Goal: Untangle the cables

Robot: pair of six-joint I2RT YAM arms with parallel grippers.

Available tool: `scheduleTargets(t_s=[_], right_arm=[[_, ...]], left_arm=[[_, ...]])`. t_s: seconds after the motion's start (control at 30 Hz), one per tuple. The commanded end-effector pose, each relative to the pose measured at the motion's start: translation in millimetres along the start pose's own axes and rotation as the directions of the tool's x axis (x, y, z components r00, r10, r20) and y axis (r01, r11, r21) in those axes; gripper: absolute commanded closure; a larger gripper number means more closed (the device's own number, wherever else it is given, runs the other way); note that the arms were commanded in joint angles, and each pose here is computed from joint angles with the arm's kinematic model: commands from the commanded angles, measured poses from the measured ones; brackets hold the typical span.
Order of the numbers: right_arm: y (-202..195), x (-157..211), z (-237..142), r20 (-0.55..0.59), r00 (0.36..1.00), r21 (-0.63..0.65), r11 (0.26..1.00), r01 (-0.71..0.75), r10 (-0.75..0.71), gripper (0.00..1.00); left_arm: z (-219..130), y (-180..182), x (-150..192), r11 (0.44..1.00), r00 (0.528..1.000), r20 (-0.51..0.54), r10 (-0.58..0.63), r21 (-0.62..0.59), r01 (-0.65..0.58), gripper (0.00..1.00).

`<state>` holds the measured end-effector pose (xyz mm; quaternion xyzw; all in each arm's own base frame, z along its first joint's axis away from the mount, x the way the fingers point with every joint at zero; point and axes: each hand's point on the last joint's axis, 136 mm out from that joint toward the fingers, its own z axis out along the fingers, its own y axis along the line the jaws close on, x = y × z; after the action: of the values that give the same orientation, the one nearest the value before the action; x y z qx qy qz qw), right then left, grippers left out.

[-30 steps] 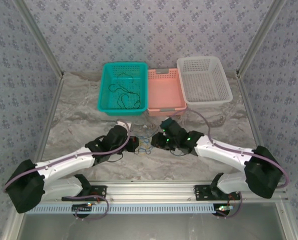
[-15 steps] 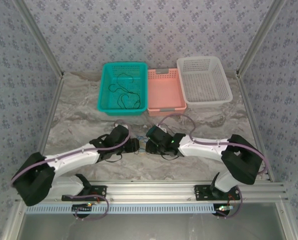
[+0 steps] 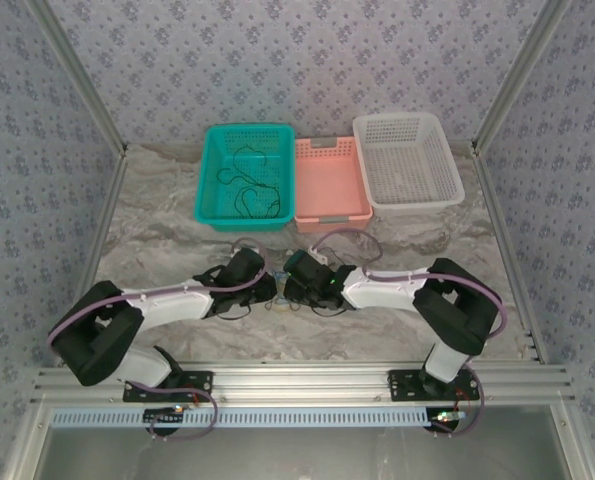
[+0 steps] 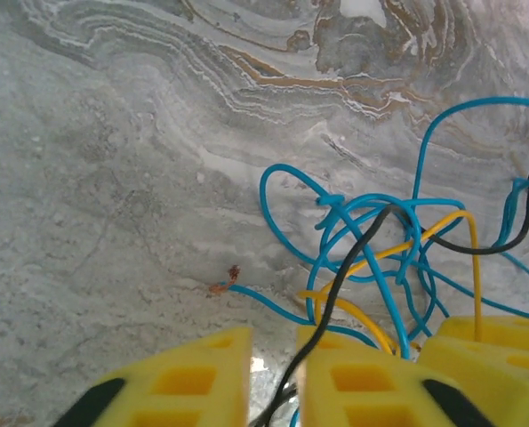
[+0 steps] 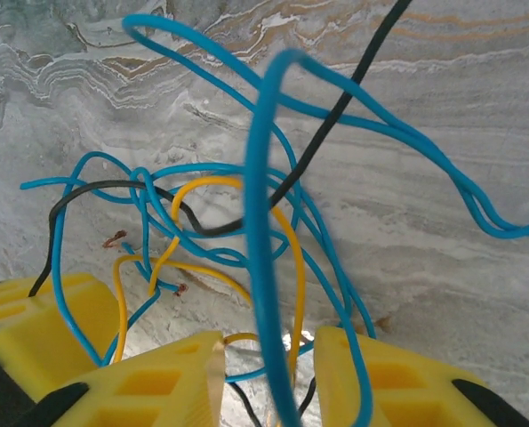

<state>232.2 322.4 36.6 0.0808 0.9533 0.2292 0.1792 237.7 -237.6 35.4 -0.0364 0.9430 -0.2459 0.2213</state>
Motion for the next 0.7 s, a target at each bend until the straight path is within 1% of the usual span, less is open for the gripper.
scheduleTargets(t_s=[0.0,0.07,0.13,0.2,0.37,0.43,0.67], right_arm=[[-7,-3,6,0.015,0.999,0.019,0.999,-0.036,0.036,0.74],[-11,-3,6,0.022,0.999,0.022,0.999,-0.041,0.040,0.86],[-12,-5,3,0.032,0.999,0.022,0.999,-0.041,0.040,0.95],[-11,-6,-3,0.045,0.998,0.028,0.999,-0.035,0.034,1.00],[-15,-10,-29,0.084,0.996,0.047,0.999,-0.015,0.011,1.00],[-19,-14,-47,0.113,0.994,0.051,0.999,-0.004,-0.001,1.00],[-38,-38,-123,0.240,0.970,0.050,0.998,0.024,-0.036,1.00]], left_arm=[[0,-6,-7,1.000,1.000,0.024,0.000,0.017,-0.001,0.88],[0,-4,-8,1.000,1.000,0.027,-0.001,0.010,0.001,0.94],[0,-2,-8,1.000,1.000,0.027,-0.001,-0.003,0.001,1.00],[0,1,-9,1.000,1.000,0.027,0.000,-0.024,0.001,1.00],[0,17,-10,0.994,0.999,0.045,-0.009,-0.108,0.014,1.00],[-1,27,-11,0.988,0.998,0.057,-0.017,-0.155,0.025,1.00],[-5,45,-13,0.972,0.996,0.076,-0.040,-0.227,0.056,1.00]])
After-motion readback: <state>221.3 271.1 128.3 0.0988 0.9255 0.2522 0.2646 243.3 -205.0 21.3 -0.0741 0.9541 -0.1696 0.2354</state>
